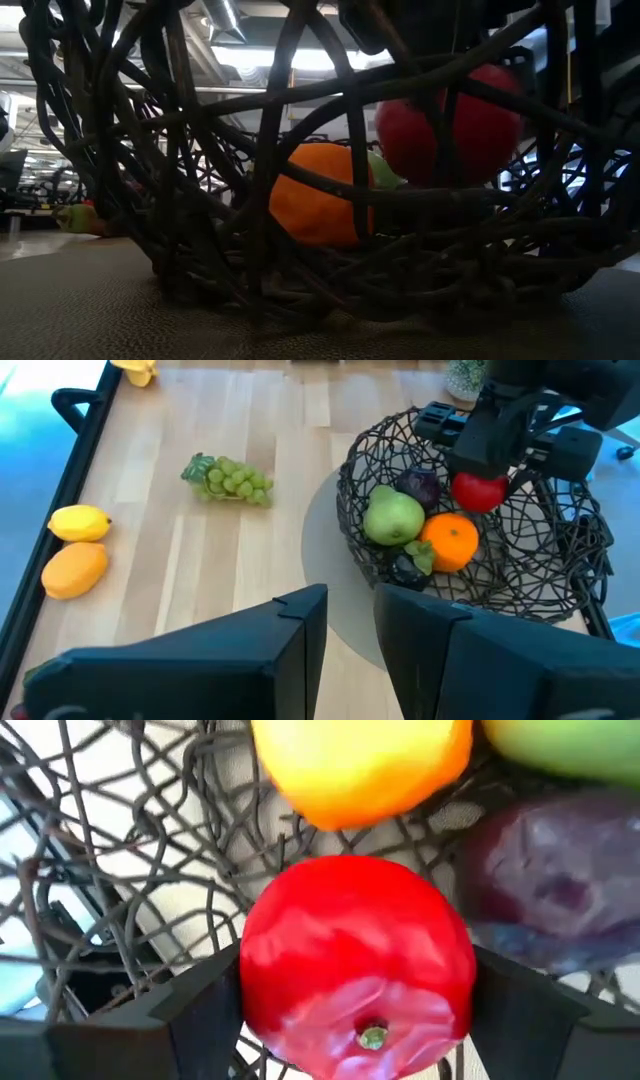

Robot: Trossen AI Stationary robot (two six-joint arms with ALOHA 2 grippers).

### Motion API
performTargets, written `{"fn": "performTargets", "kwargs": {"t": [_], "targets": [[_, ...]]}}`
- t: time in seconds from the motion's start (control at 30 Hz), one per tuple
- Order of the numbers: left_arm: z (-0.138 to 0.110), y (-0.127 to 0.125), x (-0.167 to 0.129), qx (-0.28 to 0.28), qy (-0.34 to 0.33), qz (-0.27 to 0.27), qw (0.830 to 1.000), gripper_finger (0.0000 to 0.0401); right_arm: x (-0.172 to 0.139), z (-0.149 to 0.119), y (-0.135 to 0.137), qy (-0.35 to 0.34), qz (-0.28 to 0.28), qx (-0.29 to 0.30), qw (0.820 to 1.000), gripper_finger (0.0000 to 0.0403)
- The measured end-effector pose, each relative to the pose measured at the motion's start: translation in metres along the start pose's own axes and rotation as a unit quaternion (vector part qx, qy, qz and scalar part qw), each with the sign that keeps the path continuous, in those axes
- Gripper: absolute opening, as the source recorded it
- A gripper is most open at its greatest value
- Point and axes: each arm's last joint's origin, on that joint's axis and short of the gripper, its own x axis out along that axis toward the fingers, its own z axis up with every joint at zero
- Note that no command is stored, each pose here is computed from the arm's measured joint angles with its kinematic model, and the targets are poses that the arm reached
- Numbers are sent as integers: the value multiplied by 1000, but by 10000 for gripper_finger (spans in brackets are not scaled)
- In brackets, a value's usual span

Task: Build produce basket
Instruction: Put the tomato into the mesh basket, then put the green grapes into the mesh basket

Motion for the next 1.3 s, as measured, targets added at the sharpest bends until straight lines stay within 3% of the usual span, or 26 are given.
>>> {"fn": "performTargets", "kwargs": {"t": [0.2,0.6,0.97,1.3], "targets": [[0,0,0,0,0,0,1000,76,-1,0,-4,-16,-30,15,999,315],[0,0,0,0,0,0,1000,76,8,-1,-8,-24,-27,41,999,318],[0,0,0,0,0,0,1000,76,8,0,-9,-31,-32,28,999,394],[0,0,0,0,0,0,1000,76,3,3,-2,-51,-12,51,997,395]]}}
